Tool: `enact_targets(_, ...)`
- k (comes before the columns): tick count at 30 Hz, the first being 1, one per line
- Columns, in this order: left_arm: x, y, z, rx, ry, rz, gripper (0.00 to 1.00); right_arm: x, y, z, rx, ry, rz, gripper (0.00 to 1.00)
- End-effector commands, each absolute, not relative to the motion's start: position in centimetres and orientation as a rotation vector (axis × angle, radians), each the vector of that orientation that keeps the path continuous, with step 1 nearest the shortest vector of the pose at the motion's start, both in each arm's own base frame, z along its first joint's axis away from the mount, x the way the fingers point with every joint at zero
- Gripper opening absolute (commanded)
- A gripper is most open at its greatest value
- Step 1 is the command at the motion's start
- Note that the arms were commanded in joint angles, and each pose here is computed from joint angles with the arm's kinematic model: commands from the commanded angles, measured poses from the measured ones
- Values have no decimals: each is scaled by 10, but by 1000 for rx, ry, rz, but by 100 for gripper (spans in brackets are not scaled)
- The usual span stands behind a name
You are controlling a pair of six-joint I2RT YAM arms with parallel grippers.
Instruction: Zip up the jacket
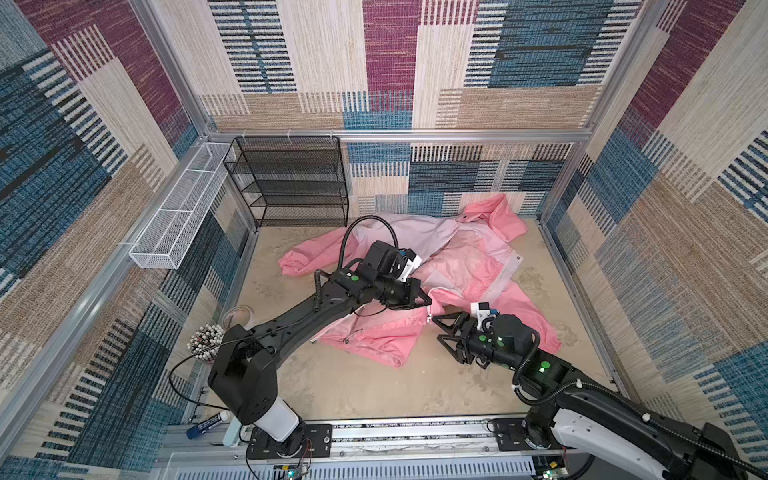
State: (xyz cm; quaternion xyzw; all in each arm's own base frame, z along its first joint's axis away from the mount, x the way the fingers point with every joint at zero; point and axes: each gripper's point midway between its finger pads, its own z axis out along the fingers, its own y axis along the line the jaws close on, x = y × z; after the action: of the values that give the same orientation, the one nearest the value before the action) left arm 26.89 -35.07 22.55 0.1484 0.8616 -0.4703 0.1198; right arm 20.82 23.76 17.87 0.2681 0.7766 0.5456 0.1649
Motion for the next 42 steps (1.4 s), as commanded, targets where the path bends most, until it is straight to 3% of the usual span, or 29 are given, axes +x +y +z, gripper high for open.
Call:
enact_targets(1, 262, -345, 236, 429, 2529, -1450, 0, 221, 245, 193, 675, 2140, 1560, 80)
enact_targets(5, 262, -336, 235, 392, 2531, -1461, 0, 227, 260, 214, 605, 2002, 1728, 80)
enact_targets(11, 270, -332, 244, 302, 2480, -1526, 0, 233, 254, 240, 591, 1949, 1686, 77)
enact_targets(13, 278, -337, 257, 270, 2430, -1570, 0, 227, 249, 244, 656, 1905, 1742, 83)
enact_targets(14, 282, -339, 262, 262, 2413, -1577, 0, 224, 246, 245, 697, 1898, 1743, 97)
enact_targets(15, 286, -341, 268, 259, 2397, -1577, 0, 221, 244, 247, 728, 1887, 1738, 100)
enact_targets(29, 294, -345, 286, 279, 2372, -1572, 0, 210, 294, 312, 673, 1652, 2039, 100)
enact_targets(42, 285, -338, 290, 244, 2345, -1595, 0, 237, 268, 317, 853, 1440, 1920, 100)
